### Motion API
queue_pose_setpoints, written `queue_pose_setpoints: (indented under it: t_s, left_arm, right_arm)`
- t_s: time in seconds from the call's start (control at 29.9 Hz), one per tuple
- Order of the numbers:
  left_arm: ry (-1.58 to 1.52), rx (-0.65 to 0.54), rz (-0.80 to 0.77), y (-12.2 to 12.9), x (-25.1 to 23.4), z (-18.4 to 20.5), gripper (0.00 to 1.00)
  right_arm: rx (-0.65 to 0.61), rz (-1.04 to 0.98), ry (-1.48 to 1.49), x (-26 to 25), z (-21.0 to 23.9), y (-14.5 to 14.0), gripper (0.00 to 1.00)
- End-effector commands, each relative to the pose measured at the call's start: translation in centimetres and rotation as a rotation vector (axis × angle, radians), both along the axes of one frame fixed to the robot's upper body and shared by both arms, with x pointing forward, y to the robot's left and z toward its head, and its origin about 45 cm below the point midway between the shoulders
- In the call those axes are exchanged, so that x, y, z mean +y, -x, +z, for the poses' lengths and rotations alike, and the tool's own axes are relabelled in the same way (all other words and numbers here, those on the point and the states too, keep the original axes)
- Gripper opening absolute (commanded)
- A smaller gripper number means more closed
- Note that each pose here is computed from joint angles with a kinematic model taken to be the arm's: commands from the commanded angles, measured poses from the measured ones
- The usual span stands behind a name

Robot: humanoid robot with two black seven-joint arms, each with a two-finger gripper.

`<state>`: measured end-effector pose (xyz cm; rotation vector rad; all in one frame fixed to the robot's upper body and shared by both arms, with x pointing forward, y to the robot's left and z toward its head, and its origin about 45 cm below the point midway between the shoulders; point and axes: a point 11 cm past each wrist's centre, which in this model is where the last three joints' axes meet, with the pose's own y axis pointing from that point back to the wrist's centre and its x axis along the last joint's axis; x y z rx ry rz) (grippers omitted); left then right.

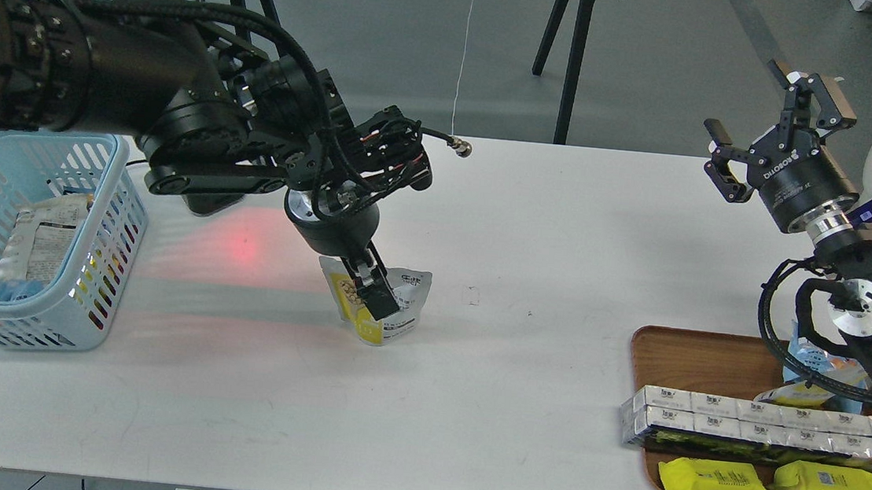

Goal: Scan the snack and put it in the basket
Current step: 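Lift the snack bag and hold it in front of the scanner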

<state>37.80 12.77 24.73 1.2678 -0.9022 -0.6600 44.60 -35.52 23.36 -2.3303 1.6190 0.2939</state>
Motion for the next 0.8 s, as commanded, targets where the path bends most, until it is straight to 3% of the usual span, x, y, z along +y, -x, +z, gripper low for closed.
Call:
queue_pose_setpoints:
  t_s: [0.0,0.03,0.1,0.17,0.23,0.53,0.77]
  left_arm:
    - [-0.046,0.003,-0.001,0.0,1.3,-0.6,0.31]
    - [-0.050,-0.011,-0.013,-0.1,1.7,-0.8,0.24]
    - [-0.047,-0.023,-0.023,-0.2,2.0,-0.9,0.23]
    - [-0.034,-0.032,-0.030,-0.2,1.9,-0.9,0.05]
    - [-0.029,-0.026,-0.031,0.0,2.0,-1.0,0.01]
    - [0.013,-0.007,-0.010,0.6,2.4,-0.6,0.00]
    - [0.042,-0.087,0.058,-1.4,4.7,2.7,0.00]
  right_arm:
    - [0.008,0.004,-0.007,0.1,-0.4,0.3,0.97]
    - [0.008,0.003,-0.008,0.1,-0.5,0.3,0.97]
    - [0.010,0.003,-0.008,0.1,-0.5,0.4,0.97]
    - [0.011,0.002,-0.008,0.1,-0.6,0.4,0.97]
    - [0.013,0.002,-0.008,0.1,-0.7,0.4,0.97]
    - [0.021,-0.002,-0.007,-0.1,-1.1,0.7,0.97]
    - [0.021,0.000,-0.008,-0.1,-1.0,0.7,0.97]
